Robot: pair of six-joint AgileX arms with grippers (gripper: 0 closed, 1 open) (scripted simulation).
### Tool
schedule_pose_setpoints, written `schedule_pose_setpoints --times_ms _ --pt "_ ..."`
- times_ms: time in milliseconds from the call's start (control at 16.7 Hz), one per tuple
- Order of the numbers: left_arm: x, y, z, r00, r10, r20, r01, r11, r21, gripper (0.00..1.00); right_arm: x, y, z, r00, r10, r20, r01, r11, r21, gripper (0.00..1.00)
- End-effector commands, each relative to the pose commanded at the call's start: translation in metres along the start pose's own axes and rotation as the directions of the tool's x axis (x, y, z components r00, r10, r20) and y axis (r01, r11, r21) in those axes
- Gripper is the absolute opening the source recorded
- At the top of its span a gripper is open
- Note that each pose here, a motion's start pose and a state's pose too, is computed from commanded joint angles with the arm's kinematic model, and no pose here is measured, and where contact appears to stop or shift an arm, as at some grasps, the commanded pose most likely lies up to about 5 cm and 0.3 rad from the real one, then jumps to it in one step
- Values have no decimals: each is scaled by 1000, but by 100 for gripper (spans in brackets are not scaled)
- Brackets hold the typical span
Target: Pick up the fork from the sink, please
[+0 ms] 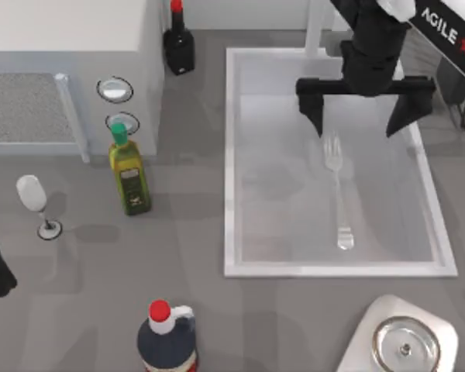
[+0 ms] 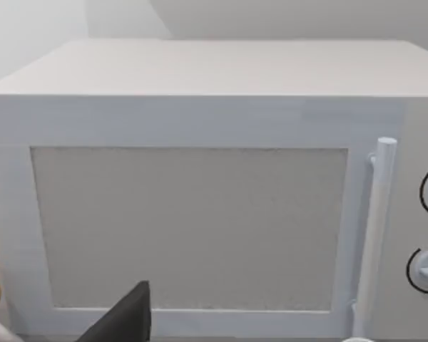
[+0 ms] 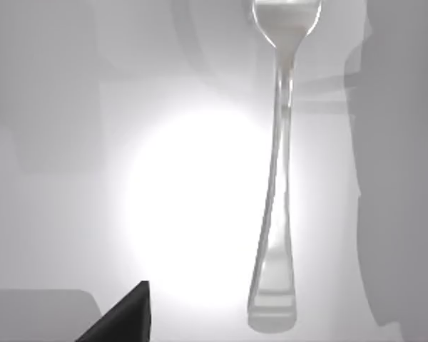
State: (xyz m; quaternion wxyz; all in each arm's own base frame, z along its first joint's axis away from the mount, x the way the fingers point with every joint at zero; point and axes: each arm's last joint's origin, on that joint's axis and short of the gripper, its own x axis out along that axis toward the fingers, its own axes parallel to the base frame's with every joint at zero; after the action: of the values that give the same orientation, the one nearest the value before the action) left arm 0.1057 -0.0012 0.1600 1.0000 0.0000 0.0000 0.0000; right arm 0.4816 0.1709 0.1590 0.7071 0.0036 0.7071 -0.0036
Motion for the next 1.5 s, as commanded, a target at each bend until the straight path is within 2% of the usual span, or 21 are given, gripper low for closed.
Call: schedule_pose_setpoints --times_ms 180,360,960,1320,1500 --pt "0 0 0 1000 0 0 0 1000 0 100 2 -3 1 1000 0 -2 0 1000 5 100" --pt "0 0 0 1000 0 0 0 1000 0 100 21 -2 5 1000 2 -1 -2 1000 6 100" --pt "0 0 0 1000 0 0 0 1000 0 100 139 -1 2 1000 1 1 -1 1000 3 100" --pt "0 0 0 1000 0 0 0 1000 0 100 148 0 0 1000 0 0 0 1000 0 100" --pt "0 0 0 1000 0 0 0 1000 0 100 148 0 0 1000 0 0 0 1000 0 77"
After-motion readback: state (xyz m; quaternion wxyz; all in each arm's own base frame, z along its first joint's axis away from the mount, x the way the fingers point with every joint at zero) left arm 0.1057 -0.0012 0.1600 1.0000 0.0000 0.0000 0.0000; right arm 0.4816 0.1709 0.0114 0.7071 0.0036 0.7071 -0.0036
